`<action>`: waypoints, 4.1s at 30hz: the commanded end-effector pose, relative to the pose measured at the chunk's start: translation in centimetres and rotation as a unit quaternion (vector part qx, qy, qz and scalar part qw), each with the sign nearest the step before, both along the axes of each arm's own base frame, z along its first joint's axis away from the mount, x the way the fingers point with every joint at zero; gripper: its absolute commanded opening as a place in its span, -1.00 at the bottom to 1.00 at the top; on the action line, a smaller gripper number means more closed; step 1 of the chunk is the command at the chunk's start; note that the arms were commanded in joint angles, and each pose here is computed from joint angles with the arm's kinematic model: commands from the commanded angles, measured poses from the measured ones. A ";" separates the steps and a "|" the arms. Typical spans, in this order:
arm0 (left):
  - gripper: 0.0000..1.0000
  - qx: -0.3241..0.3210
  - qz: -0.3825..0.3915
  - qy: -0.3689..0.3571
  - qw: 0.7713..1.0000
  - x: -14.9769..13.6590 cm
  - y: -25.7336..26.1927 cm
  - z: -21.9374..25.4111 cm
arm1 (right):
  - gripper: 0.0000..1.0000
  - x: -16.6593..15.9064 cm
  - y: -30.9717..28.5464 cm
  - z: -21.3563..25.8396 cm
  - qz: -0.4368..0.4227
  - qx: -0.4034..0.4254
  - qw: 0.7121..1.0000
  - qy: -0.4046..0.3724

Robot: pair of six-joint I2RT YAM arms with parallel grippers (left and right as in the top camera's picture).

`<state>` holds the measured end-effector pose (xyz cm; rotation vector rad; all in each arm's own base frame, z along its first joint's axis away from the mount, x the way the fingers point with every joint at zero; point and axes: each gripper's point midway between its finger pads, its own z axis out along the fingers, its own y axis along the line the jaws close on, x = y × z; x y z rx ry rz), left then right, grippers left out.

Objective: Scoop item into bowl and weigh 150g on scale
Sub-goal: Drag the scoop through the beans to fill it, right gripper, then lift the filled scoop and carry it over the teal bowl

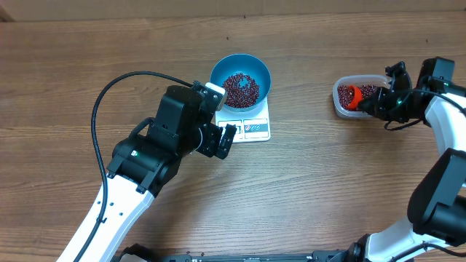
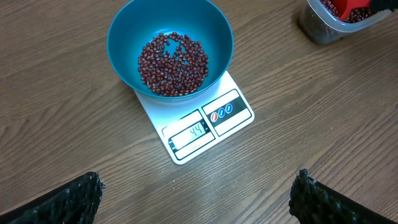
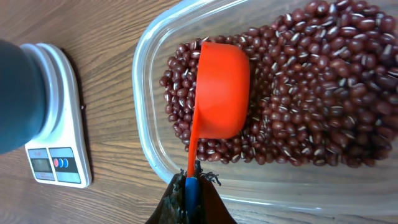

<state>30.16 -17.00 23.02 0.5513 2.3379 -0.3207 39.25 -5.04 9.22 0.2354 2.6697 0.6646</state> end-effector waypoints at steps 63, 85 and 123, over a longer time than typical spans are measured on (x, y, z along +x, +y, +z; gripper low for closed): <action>0.99 0.007 -0.008 0.002 1.000 0.0 0.0 -0.5 | -0.93 -0.6 -2.9 4.3 -0.055 0.241 0.966 -0.072; 0.99 0.007 -0.008 0.002 1.000 0.0 0.0 -0.5 | -0.93 0.1 2.2 8.7 0.017 0.360 0.925 -0.117; 0.99 0.007 -0.008 0.002 1.000 0.0 0.0 -0.5 | -0.93 2.8 21.0 7.7 0.210 0.284 0.930 -0.104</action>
